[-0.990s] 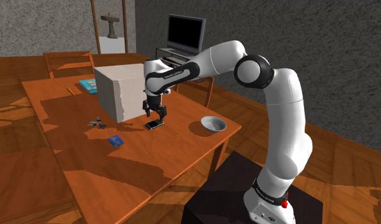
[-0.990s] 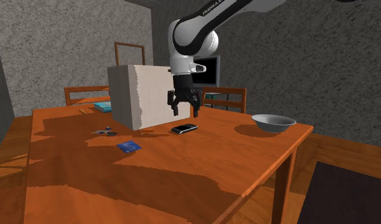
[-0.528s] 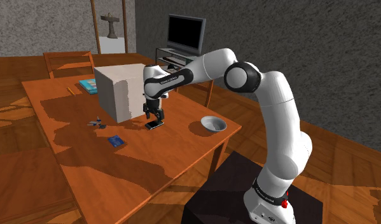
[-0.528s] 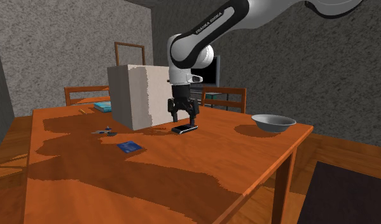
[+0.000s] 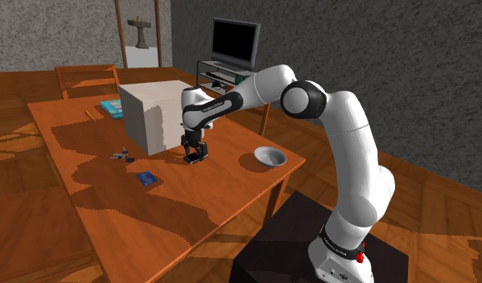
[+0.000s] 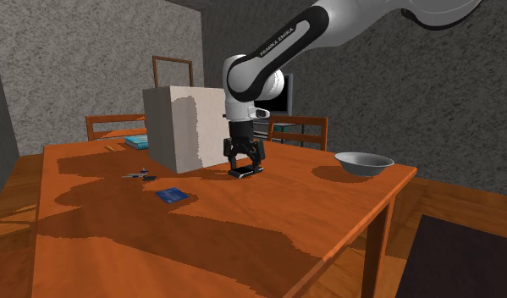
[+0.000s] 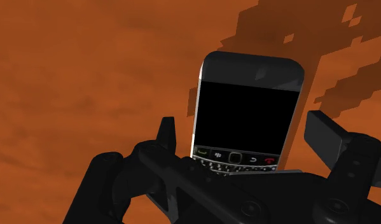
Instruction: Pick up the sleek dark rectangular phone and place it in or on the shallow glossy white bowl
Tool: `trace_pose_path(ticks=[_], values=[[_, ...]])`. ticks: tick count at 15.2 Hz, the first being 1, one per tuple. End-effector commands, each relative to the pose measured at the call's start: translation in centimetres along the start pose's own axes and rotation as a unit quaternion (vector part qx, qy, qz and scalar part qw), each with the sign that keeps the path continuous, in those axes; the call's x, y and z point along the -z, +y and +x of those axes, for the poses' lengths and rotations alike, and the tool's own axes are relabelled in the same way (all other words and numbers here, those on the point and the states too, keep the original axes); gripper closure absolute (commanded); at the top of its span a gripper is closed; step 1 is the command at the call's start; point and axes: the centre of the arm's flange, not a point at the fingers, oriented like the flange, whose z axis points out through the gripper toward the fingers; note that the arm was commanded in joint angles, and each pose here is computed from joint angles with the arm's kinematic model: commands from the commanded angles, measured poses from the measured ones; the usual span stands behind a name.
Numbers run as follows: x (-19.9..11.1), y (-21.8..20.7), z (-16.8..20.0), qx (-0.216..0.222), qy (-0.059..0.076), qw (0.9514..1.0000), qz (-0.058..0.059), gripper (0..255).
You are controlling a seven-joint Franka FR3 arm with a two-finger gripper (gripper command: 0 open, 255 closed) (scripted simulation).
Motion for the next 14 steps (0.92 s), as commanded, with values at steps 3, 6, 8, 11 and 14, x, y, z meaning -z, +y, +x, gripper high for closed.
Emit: trace_pose_path(ticks=[3, 6, 8, 11, 14], values=[[-0.03, -0.01, 0.0, 0.0, 0.0, 1.0, 0.0, 0], [-0.01, -0.01, -0.03, 0.0, 0.0, 1.0, 0.0, 255], [0.0, -0.03, -0.03, 0.0, 0.0, 1.0, 0.0, 255], [0.02, -0.02, -0.04, 0.0, 0.0, 1.0, 0.0, 255], [0.49, 0.03, 0.01, 0.0, 0.0, 1.0, 0.0, 255]])
